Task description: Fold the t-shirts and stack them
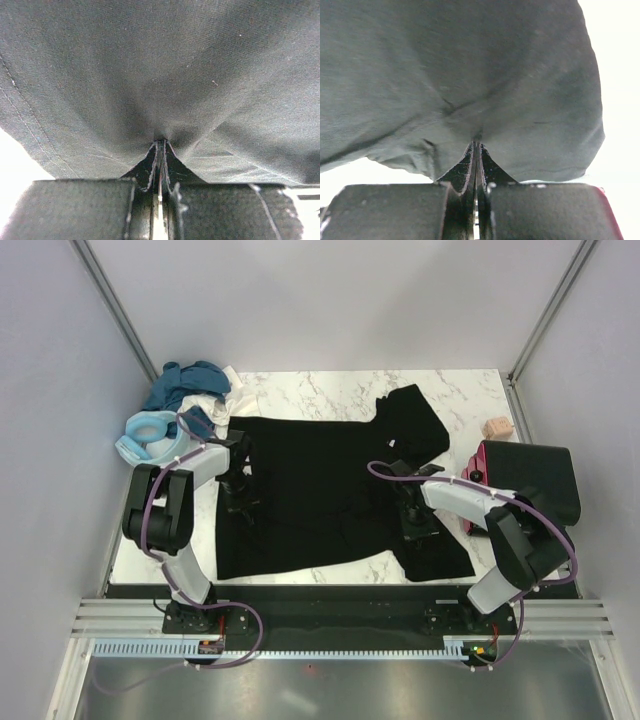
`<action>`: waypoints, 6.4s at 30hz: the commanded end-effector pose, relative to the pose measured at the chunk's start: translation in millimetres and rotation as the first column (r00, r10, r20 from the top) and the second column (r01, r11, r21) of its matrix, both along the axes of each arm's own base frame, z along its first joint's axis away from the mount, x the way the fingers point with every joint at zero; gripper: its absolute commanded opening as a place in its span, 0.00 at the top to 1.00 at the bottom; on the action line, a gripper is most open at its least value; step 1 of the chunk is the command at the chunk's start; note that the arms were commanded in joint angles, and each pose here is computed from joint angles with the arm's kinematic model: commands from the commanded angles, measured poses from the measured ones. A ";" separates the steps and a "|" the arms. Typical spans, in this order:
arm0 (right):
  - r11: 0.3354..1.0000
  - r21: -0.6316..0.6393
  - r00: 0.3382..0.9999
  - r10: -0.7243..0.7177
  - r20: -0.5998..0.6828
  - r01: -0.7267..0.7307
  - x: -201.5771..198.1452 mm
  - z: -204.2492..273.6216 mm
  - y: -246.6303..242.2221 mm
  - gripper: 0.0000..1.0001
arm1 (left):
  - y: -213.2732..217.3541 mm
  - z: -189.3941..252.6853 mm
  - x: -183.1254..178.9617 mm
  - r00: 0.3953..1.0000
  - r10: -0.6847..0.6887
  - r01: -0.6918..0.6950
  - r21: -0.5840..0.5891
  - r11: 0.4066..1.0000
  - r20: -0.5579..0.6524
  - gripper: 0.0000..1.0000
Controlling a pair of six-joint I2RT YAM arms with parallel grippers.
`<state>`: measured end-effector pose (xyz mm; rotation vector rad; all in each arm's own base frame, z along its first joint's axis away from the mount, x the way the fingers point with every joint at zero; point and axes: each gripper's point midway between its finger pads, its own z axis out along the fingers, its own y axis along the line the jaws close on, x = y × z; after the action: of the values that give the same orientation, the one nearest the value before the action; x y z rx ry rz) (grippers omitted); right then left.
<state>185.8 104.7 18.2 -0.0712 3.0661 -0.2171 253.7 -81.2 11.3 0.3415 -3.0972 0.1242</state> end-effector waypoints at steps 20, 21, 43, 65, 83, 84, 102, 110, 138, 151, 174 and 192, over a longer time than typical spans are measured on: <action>0.988 -0.052 0.951 -0.123 0.284 0.144 53.7 68.7 -24.5 1.00 | 34.2 13.1 28.5 0.985 0.154 -0.153 -0.020 0.988 0.079 0.98; 0.989 -0.048 0.945 -0.118 0.304 0.139 60.6 76.7 -23.1 1.00 | 29.1 13.1 28.4 0.987 0.143 -0.140 -0.047 0.989 0.074 0.98; 0.983 0.168 0.963 0.029 0.270 -0.076 98.1 37.5 62.2 0.69 | -4.7 27.6 40.3 0.989 0.028 -0.008 -0.131 0.991 0.148 0.92; 0.992 -0.115 0.990 -0.032 0.137 0.048 67.5 -6.5 14.7 1.00 | -4.8 6.5 44.8 0.994 0.013 -0.006 -0.061 0.998 0.109 0.98; 0.970 -0.073 0.970 -0.224 0.091 0.231 20.7 17.1 -22.1 1.00 | 16.8 -1.5 42.9 0.993 0.086 -0.084 -0.027 0.996 0.078 0.98; 0.966 -0.064 0.966 -0.244 0.086 0.250 17.7 16.8 -20.4 1.00 | 18.3 -1.8 42.8 0.993 0.089 -0.087 -0.021 0.996 0.076 0.98; 0.979 0.098 0.851 -0.203 0.484 0.178 128.6 146.4 -11.2 0.58 | -6.7 50.7 77.9 0.966 0.104 -0.056 -0.200 0.978 0.235 0.91; 0.991 0.130 0.887 -0.066 0.458 0.007 210.7 102.7 15.1 0.48 | -3.5 64.7 69.1 0.958 0.108 -0.057 -0.191 0.980 0.267 0.92; 0.982 0.175 0.930 -0.002 0.368 -0.067 260.5 50.5 39.1 0.54 | 0.5 51.8 60.9 0.972 0.089 -0.054 -0.161 0.985 0.217 0.96; 0.991 0.132 0.918 -0.034 0.396 -0.020 256.8 67.5 25.1 1.00 | -1.4 54.3 66.3 0.970 0.086 -0.048 -0.171 0.984 0.225 0.97; 0.956 -0.186 0.945 -0.167 0.282 0.225 175.2 97.1 -61.5 1.00 | -5.2 55.2 73.9 0.971 0.080 -0.037 -0.191 0.981 0.223 0.97; 0.931 -0.083 0.873 -0.298 0.387 0.355 149.3 130.3 -64.4 0.53 | 1.2 88.2 106.4 0.935 0.120 -0.070 -0.158 0.985 0.333 0.88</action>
<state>300.9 35.2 96.8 0.3866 2.8525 -0.5443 327.1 -83.7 68.3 0.4781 -3.2683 0.4427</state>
